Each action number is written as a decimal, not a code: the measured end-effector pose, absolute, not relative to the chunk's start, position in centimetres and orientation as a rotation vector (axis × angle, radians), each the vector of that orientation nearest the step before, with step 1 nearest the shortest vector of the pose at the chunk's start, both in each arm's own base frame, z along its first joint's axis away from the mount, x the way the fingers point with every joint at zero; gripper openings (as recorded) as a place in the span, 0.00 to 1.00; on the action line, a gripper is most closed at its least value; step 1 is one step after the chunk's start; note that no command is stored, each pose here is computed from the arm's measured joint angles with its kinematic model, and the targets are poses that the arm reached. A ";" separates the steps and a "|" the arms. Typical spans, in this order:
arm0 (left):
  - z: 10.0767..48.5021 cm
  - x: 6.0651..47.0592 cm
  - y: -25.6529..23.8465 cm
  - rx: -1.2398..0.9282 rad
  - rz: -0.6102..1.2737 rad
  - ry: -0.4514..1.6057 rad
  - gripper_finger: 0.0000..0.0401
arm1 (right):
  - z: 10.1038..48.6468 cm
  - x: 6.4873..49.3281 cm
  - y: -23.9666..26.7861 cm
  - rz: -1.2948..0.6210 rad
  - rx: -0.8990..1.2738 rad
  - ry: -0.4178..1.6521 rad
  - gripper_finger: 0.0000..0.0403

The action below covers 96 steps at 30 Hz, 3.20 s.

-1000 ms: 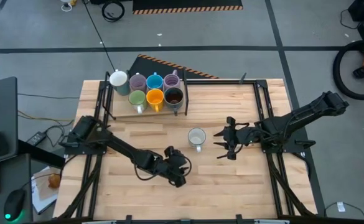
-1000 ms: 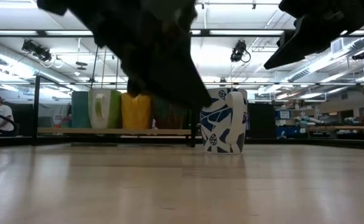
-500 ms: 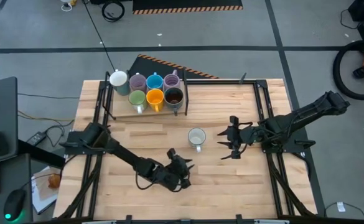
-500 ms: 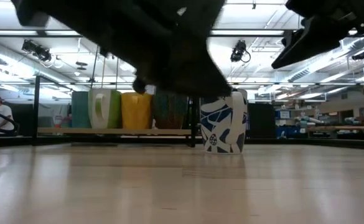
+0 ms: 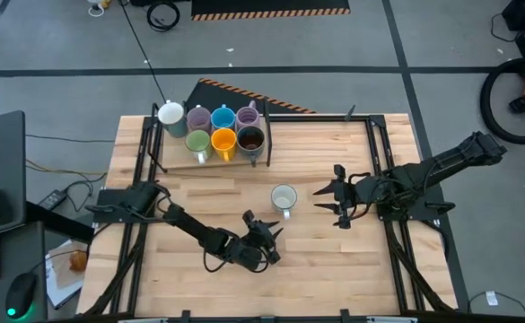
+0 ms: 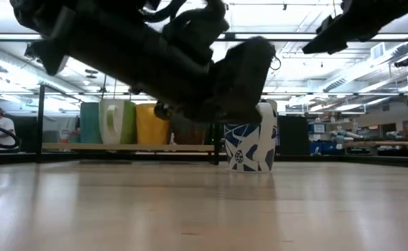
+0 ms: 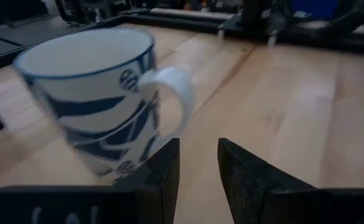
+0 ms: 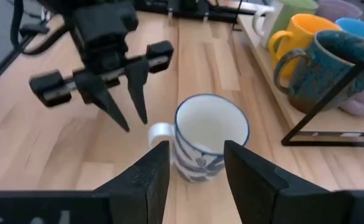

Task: Place coffee mugs
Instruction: Put the blue patterned mug on the shelf

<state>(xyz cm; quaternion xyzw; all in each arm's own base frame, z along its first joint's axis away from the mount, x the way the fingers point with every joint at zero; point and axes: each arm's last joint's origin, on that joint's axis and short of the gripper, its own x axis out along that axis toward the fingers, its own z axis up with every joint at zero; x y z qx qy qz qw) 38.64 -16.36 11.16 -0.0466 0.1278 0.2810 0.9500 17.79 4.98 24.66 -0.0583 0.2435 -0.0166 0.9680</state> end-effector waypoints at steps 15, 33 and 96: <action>10.8 39.8 -14.3 -0.129 0.577 0.253 0.29 | 24.4 17.9 5.1 -0.026 -0.100 0.507 0.39; 11.8 41.2 -12.4 -0.224 0.496 0.168 0.29 | 24.5 17.9 5.2 -0.009 -0.086 0.499 0.39; 28.9 26.7 -15.1 0.022 0.522 0.372 0.04 | 24.6 18.0 5.3 0.024 -0.074 0.494 0.39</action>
